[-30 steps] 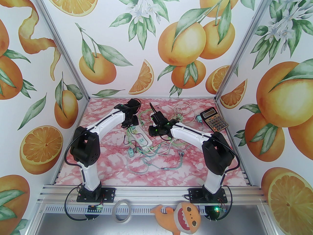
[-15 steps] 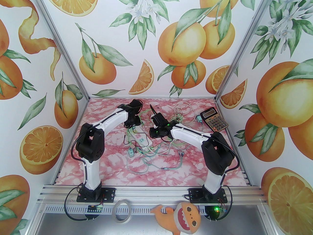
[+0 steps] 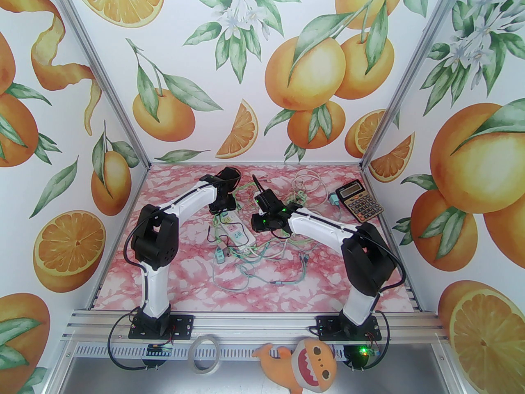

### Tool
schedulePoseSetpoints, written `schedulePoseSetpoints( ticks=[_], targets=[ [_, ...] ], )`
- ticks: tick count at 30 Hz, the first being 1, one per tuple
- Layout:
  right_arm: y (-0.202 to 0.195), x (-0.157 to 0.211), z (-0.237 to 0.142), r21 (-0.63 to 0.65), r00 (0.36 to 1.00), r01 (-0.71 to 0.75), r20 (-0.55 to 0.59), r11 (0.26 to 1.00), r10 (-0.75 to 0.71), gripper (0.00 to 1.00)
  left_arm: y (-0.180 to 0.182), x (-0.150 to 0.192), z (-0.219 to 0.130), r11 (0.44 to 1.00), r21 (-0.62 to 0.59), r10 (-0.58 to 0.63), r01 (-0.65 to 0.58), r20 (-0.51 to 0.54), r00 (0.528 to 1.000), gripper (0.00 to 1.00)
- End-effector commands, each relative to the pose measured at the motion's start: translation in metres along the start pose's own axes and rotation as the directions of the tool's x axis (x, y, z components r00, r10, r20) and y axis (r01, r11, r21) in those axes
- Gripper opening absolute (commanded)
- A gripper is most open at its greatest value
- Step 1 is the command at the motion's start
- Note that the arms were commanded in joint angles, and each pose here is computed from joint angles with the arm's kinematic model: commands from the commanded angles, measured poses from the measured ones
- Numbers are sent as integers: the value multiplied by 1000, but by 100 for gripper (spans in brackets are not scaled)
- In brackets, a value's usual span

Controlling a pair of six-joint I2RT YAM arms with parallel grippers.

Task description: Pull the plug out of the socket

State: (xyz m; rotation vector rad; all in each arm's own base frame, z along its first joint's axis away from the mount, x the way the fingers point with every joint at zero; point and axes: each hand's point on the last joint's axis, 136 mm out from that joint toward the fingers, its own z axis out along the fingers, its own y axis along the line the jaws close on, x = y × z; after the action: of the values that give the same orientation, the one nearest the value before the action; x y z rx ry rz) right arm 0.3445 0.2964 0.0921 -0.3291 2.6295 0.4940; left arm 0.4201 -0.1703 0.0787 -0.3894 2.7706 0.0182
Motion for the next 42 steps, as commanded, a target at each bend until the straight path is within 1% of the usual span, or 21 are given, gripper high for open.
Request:
schedulePoseSetpoints(
  ticks=[1,4,5,7,8,9,10,11,16,22,26,31,35,37,42],
  targets=[
    [5,-5,-7,-33,1000,0,21,999,1,24,3,-11,-8,997,46,-56,54,44,997,45],
    [6,-4,-6,-35,1000,0,17,999,0,24,0,-12,-5,998,48,-50,48,39,998,45],
    [6,-4,-6,-37,1000,0,17,999,1,24,0,-12,-3,998,40,-47,46,32,998,42],
    [8,-5,-5,-48,1000,1,17,999,0,24,1,-11,0,999,23,-40,40,21,999,40],
    [9,-6,-4,-56,1000,-1,18,998,2,24,2,-11,1,999,20,-38,38,19,999,37],
    [11,-7,-2,-64,1000,0,17,998,1,24,2,-10,0,999,19,-34,34,20,999,28],
    [13,-8,0,-73,1000,-1,15,997,2,24,3,-11,-1,999,14,-31,30,23,999,22],
    [16,-9,2,-87,1000,-3,12,996,4,24,4,-12,-2,1000,10,-26,26,27,999,21],
    [36,-25,16,-171,1000,-18,22,985,22,26,8,-12,-4,1000,-11,5,-5,27,1000,22],
    [56,-41,46,-246,998,-54,-1,968,56,28,3,-8,-4,997,19,76,-76,7,997,22],
    [67,-50,65,-302,995,-99,-23,948,97,33,5,-4,-3,994,22,106,-106,-7,994,22],
    [61,-58,87,-349,975,-221,-45,911,220,35,-6,-5,-5,984,93,151,-151,14,989,22],
    [50,-66,87,-389,953,-287,-23,876,302,35,-3,-10,-7,974,111,195,-197,30,980,22],
    [45,-69,88,-411,945,-308,-25,858,327,36,-7,-11,-5,968,150,200,-200,18,980,22],
    [45,-73,103,-452,934,-341,-66,824,350,35,-11,-14,0,969,162,190,-187,1,982,22]
  ],
)
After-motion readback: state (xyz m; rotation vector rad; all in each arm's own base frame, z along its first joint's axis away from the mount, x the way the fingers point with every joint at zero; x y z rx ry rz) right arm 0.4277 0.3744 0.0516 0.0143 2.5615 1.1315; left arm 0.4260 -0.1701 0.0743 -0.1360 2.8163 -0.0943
